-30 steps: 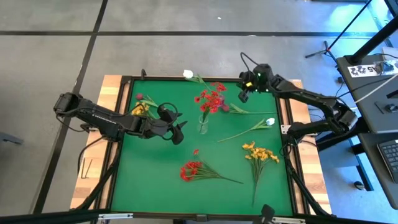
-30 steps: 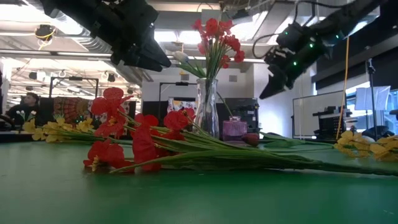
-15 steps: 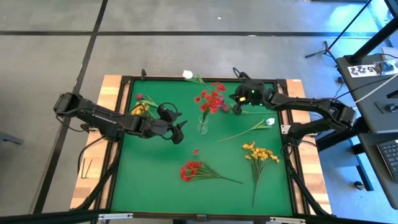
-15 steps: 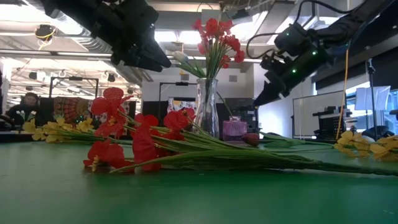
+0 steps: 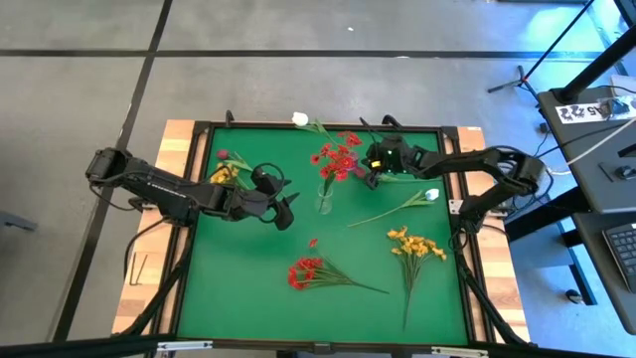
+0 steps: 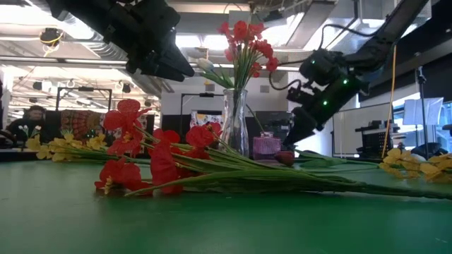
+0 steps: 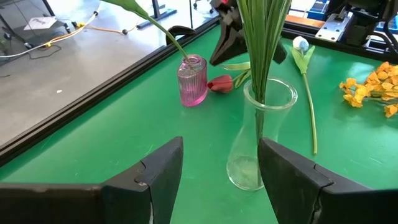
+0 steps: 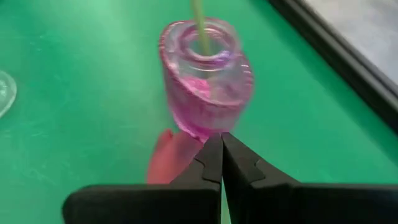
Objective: Sort flowers into vase by color
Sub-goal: Adjust the purple vase
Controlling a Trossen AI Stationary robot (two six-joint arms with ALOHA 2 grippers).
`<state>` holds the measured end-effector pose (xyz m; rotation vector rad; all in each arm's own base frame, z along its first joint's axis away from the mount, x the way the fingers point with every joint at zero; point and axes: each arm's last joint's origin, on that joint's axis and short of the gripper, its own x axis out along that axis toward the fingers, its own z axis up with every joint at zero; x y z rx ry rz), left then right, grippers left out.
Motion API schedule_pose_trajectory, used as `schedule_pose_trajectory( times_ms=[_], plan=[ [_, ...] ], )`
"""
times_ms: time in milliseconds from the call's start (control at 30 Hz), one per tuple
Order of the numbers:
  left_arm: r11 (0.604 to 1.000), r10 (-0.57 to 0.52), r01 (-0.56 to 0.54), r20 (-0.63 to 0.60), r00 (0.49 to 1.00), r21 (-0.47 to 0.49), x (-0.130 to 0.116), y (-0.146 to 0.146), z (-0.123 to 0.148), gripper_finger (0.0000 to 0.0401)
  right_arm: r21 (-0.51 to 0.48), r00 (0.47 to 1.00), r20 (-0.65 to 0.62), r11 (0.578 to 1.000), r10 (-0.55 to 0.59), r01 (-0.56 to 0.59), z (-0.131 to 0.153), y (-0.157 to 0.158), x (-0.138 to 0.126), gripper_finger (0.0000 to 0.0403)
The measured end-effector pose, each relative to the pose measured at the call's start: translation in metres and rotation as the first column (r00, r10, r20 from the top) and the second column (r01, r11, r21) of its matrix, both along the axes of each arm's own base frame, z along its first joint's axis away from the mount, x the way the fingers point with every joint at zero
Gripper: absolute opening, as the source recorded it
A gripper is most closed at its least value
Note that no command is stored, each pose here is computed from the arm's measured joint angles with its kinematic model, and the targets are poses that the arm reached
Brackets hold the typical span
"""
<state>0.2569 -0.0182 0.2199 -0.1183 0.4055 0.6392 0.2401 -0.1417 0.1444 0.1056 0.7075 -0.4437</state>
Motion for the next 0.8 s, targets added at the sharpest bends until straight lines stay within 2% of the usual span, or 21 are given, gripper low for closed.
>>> schedule_pose_trajectory(
  times_ms=[367, 800],
  plan=[
    [1.0, 0.0, 0.0, 0.0, 1.0, 0.0, 0.0, 0.0, 0.0, 0.0203, 0.024, 0.998, 0.058, 0.999, 0.036, -0.037, -0.023, -0.006, 0.014, 0.0],
    [1.0, 0.001, -0.001, 0.002, 1.0, -0.004, 0.0, 0.0, 0.0, 0.0203, -0.017, 0.98, 0.187, 0.998, 0.069, -0.067, -0.014, -0.009, 0.021, 0.0]
  ],
)
